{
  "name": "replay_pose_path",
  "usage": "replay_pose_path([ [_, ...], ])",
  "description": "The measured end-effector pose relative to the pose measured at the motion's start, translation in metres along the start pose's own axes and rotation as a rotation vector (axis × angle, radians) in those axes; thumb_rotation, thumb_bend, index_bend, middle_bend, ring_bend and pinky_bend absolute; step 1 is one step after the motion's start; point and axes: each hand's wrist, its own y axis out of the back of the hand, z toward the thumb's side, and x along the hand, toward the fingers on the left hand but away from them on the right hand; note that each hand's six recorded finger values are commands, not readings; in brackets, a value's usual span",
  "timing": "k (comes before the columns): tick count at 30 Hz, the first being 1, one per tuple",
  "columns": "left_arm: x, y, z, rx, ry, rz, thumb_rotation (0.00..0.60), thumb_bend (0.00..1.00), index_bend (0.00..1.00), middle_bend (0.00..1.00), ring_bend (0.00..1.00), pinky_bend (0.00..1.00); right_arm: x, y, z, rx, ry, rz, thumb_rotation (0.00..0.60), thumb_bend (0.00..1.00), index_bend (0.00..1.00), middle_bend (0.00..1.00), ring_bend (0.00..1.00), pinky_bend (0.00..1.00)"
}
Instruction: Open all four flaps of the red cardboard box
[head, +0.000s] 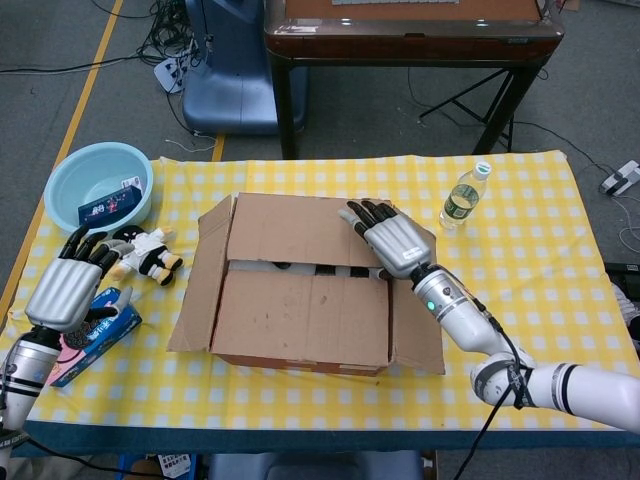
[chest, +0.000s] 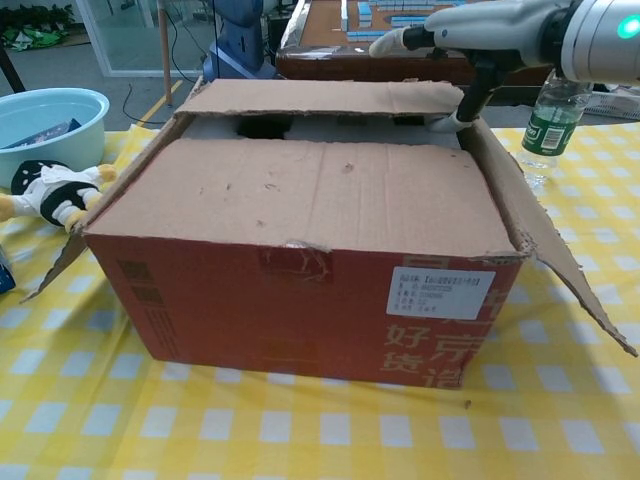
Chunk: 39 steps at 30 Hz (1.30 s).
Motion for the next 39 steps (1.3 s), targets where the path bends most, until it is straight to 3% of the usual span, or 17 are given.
replay_pose_path([
  [12,0.001,0.002,-0.001,-0.002,-0.003,0.011,0.403,0.42,0.24,0.22,0.12,0.0,-0.006,0.07,-0.015,-0.051,-0.04,-0.183,0.6,0.27,0.0,0.01,0.0,0.11],
  [18,0.0,0.003,-0.002,-0.003,0.004,0.013,0.403,0.43,0.24,0.22,0.12,0.0,-0.017,0.088,-0.025,-0.043,-0.077,-0.212,0.6,0.27,0.0,0.01,0.0,0.11],
  [29,-0.005,0.004,-0.01,0.004,0.031,0.013,0.401,0.43,0.24,0.22,0.12,0.0,-0.051,0.101,-0.056,-0.05,-0.199,-0.231,0.6,0.27,0.0,0.01,0.0,0.11],
  [39,-0.008,0.005,-0.013,0.012,0.039,0.012,0.407,0.42,0.25,0.22,0.12,0.0,-0.08,0.087,-0.083,-0.064,-0.308,-0.177,0.6,0.27,0.0,0.01,0.0,0.11],
])
